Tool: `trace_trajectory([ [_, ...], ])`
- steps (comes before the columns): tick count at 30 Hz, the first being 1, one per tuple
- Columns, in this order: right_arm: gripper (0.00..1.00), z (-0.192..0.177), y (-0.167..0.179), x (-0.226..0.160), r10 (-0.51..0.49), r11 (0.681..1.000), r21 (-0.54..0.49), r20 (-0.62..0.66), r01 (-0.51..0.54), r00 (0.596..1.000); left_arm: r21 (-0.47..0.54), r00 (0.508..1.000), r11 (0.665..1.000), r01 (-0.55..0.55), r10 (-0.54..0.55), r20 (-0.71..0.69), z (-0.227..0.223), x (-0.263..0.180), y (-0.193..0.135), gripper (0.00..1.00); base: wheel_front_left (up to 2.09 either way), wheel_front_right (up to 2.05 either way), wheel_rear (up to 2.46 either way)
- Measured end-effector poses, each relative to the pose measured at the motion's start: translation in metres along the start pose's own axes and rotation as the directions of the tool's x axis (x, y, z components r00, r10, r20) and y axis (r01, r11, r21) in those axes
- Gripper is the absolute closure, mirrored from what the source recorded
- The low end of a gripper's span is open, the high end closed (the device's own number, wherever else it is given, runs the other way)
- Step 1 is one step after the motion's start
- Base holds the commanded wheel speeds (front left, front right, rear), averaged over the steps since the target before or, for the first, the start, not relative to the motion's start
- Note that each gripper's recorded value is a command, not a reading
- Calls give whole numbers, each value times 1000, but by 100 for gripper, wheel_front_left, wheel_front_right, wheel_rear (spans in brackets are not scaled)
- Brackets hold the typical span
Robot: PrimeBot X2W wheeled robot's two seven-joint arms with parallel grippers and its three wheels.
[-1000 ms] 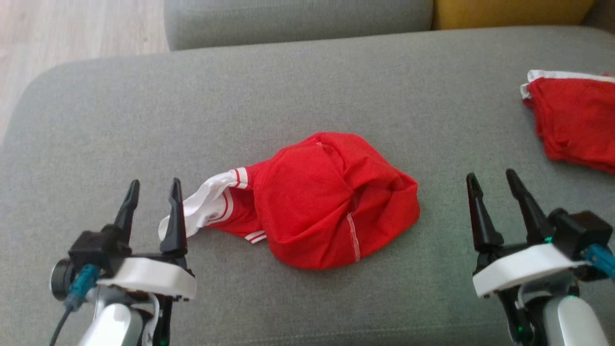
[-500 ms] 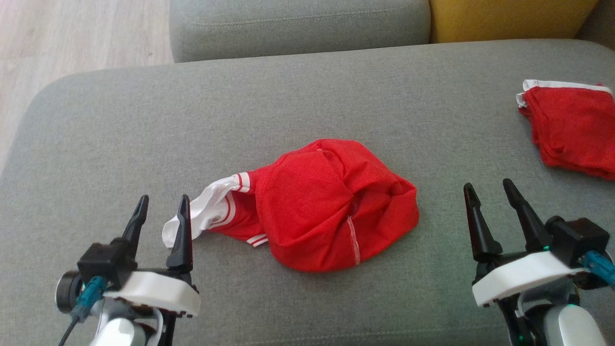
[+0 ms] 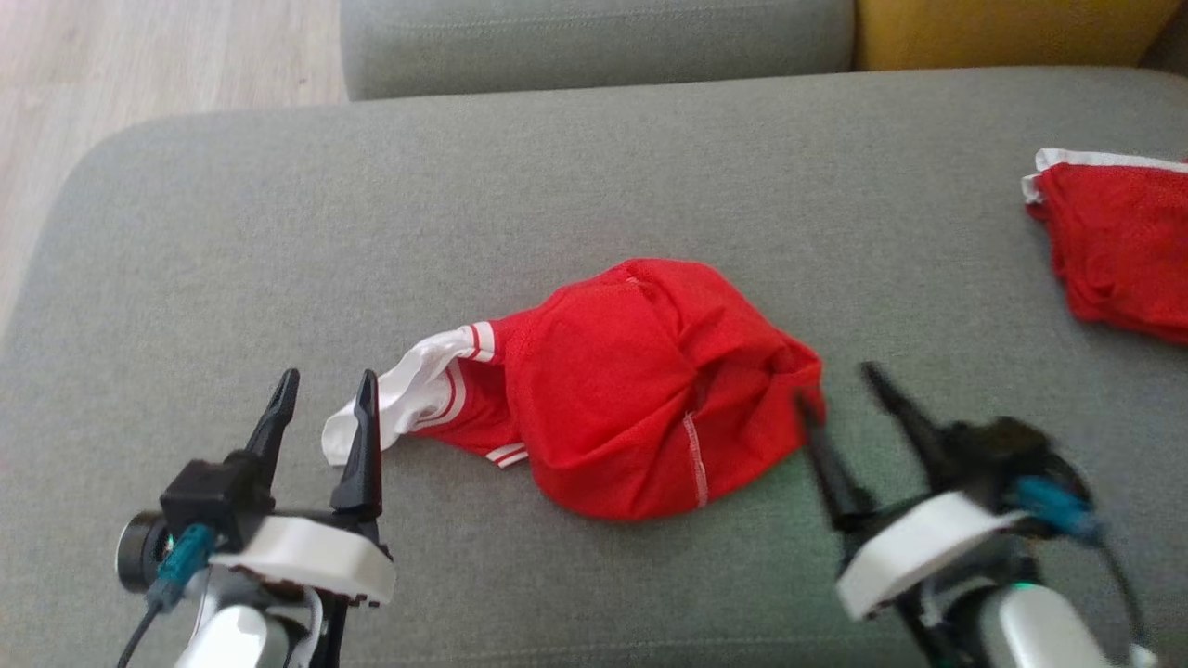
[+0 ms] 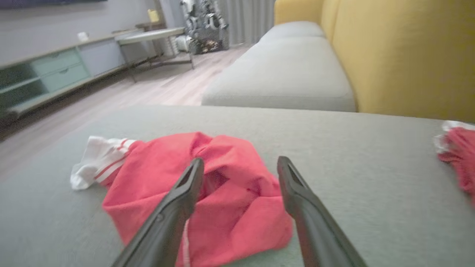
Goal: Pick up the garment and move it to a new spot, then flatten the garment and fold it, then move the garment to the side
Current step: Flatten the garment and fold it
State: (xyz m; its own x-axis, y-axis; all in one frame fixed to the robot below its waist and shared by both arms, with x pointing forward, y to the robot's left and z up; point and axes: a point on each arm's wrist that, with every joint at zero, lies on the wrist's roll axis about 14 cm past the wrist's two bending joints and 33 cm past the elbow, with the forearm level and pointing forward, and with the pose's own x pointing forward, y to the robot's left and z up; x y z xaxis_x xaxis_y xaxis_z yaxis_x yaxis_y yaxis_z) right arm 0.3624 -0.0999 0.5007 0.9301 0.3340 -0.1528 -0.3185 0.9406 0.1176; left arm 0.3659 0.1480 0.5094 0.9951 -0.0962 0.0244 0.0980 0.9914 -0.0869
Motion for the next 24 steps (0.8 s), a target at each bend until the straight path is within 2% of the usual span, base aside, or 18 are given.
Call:
trace_trajectory([
  [2, 0, -10, 22, 7, 90, 995, -34, -51, -92, 995, 0, 1000, 1000, -5, 5, -4, -1, 2, 2, 0, 0, 0, 0],
  [4, 0, -18, 47, 15, 192, 977, -73, -99, -199, 976, 0, 1000, 1000, -10, 10, -8, -3, 4, 4, 0, 0, 0, 0],
  [7, 0, -29, 81, 24, 330, 925, -138, -167, -354, 929, -2, 1000, 1000, -20, 20, -5, -2, 9, 7, 0, 0, 0, 0],
  [10, 0, -40, 105, 30, 425, 868, -176, -222, -465, 877, -6, 999, 999, -34, 34, -3, -3, 12, 11, 0, 0, 0, 0],
  [13, 0, -56, 116, 35, 479, 816, -201, -291, -542, 828, -9, 999, 999, -51, 51, -16, -8, 14, 16, 0, 0, 0, 0],
  [19, 0, -94, 120, 40, 503, 725, -232, -467, -649, 728, -16, 997, 997, -75, 75, -21, -13, 18, 22, 0, 0, 0, 0],
  [20, 25, -99, 120, 40, 503, 717, -227, -486, -659, 715, -17, 997, 997, -73, 73, -24, -14, 19, 23, 0, 0, 0, 0],
  [21, 76, -104, 119, 40, 499, 712, -225, -504, -665, 705, -17, 997, 997, -76, 75, -28, -16, 19, 24, 0, 0, 0, 0],
  [22, 100, -107, 117, 40, 496, 712, -217, -518, -668, 697, -17, 996, 997, -78, 77, -32, -17, 19, 24, 0, 0, 0, 0],
  [24, 100, -109, 114, 41, 493, 723, -199, -522, -661, 696, -17, 996, 997, -81, 80, -41, -20, 19, 25, 0, 0, 0, 0],
])
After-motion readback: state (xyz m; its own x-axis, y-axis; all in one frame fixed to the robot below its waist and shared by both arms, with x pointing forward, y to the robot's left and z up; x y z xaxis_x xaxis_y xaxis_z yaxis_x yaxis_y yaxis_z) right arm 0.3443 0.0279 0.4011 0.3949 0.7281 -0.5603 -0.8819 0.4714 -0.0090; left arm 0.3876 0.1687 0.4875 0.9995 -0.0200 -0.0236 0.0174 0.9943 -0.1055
